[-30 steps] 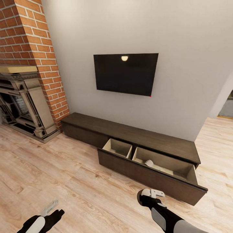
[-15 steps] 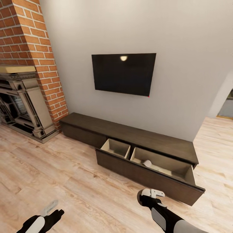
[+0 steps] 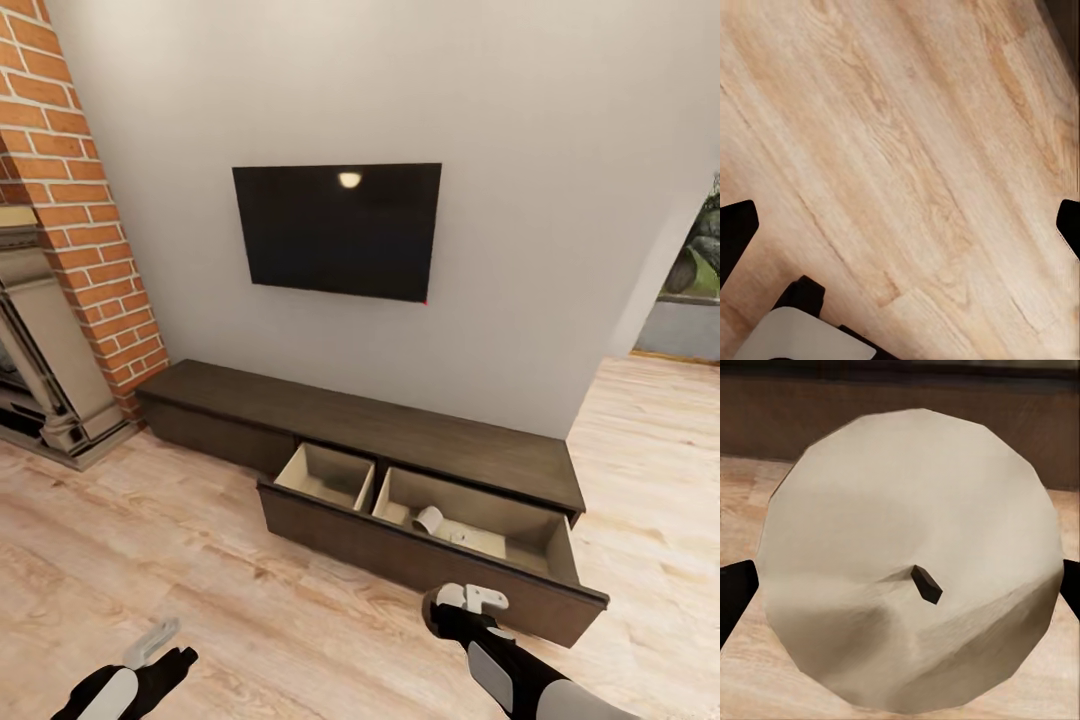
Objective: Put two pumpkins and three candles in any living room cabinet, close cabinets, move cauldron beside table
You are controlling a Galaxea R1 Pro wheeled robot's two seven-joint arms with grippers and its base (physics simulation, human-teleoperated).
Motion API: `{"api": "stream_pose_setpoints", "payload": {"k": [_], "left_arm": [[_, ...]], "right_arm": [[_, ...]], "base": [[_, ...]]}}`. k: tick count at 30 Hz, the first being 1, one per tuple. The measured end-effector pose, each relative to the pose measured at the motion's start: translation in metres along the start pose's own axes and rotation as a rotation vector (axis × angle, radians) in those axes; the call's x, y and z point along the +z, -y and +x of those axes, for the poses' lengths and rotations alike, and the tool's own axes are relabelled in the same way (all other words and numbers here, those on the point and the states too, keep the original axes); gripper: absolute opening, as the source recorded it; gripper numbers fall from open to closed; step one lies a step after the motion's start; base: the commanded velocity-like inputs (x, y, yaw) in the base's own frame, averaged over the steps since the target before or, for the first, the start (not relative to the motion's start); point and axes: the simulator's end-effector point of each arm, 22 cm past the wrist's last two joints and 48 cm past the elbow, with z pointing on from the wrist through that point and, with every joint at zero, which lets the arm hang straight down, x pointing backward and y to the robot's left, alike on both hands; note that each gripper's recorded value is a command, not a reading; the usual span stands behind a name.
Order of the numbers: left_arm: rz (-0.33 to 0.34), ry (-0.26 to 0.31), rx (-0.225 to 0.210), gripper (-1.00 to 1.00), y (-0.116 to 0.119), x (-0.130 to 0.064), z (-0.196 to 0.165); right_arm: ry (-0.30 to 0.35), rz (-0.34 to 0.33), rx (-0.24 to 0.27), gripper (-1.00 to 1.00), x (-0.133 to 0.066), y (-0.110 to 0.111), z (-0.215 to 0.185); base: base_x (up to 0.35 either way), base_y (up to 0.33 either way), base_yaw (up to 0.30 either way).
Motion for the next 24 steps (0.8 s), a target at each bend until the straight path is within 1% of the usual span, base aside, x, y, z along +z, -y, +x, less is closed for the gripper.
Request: {"api": "stream_pose_setpoints", "payload": {"k": [5,9,14,19,24], "left_arm": [[0.001,0.000,0.000,1.00,0.000,0.000,0.000],[0.001,0.000,0.000,1.00,0.000,0.000,0.000],[0.001,0.000,0.000,1.00,0.000,0.000,0.000],[0.001,-0.001,0.000,1.00,0.000,0.000,0.000],[0.000,0.000,0.000,1.00,0.000,0.000,0.000]], "right_arm": [[0.000,-0.066,-0.001,-1.00,0.000,-0.013,0.000],[0.003,-0.077,-0.001,-1.00,-0.001,-0.016,-0.001],[0.007,-0.080,0.000,-1.00,0.000,-0.018,-0.001],[0.007,-0.084,0.000,-1.00,-0.001,-0.021,-0.001],[0.009,-0.085,-0.002,-1.00,-0.001,-0.022,-0.001]], "base": [[0.145,-0.003,-0.280],[0.197,0.000,-0.280],[0.080,0.000,-0.280],[0.158,0.000,-0.118],[0.192,0.020,-0.023]]}}
